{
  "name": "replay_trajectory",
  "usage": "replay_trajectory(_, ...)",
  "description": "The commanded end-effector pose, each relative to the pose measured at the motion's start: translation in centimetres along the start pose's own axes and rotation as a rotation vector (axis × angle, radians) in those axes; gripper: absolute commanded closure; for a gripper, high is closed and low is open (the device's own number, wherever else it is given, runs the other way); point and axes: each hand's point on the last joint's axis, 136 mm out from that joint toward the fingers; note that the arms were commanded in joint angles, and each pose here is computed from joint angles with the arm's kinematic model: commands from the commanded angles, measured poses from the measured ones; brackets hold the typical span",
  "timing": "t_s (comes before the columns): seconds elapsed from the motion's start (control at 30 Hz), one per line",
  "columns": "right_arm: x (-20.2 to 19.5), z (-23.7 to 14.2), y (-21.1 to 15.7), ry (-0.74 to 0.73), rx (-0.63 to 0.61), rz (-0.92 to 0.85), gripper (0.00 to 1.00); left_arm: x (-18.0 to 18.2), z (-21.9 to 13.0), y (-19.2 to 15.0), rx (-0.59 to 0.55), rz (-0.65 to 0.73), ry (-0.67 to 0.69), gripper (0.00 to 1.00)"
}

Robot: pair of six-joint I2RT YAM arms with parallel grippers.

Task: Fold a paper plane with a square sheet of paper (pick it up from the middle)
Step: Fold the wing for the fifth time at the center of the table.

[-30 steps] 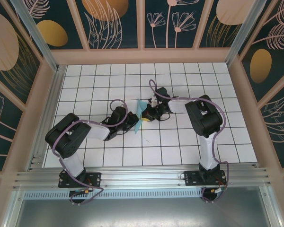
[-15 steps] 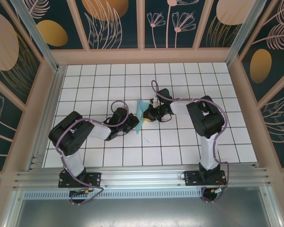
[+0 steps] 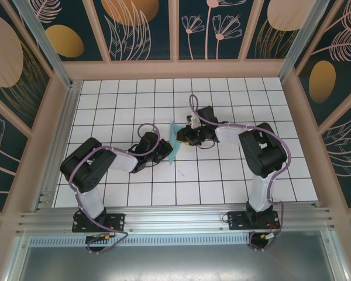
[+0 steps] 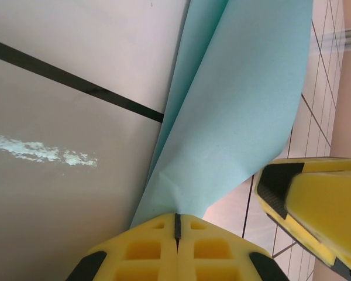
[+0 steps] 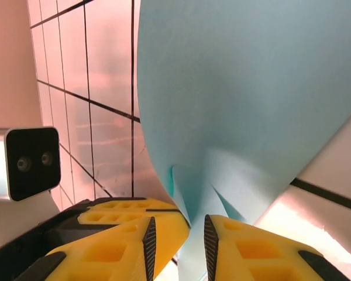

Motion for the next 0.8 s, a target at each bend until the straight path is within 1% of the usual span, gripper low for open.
replay_trajectory(0.0, 0.7, -0.1, 1.8, -0.007, -0.039, -0.080, 0.68, -0.2, 0.2, 0.2, 0.007, 0.014, 0.003, 1.00)
replay_trajectory(0.13, 0.6, 0.6, 1.7, 0.001, -0.018, -0.098, 0.66, -0.3, 0.2, 0.2, 0.009, 0.016, 0.002, 1.00)
replay_trajectory(0.27, 1.3, 0.8, 1.5, 0.029, 0.005, -0.134, 0.65, -0.2, 0.2, 0.3, 0.008, 0.017, 0.005, 1.00)
replay_trajectory(0.47, 0.5, 1.6, 1.0, 0.013, 0.041, -0.134, 0.65, -0.3, 0.3, 0.3, 0.010, 0.018, 0.005, 1.00)
replay_trajectory(0.57, 0.5, 1.9, 1.0, 0.015, 0.053, -0.138, 0.69, -0.4, 0.3, 0.3, 0.010, 0.020, 0.003, 1.00)
replay_trajectory(0.77, 0.6, 2.1, 1.0, 0.018, 0.063, -0.154, 0.83, -0.6, 0.3, 0.4, 0.012, 0.024, 0.001, 1.00)
Point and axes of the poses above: each hand's point on the last joint's axis, 136 mm out from that joint toward the fingers, its own z axis out along the fingers, its own x axis along the line the jaws close on, y = z × x, and after that the axes turned 3 degrees about z, right-handed
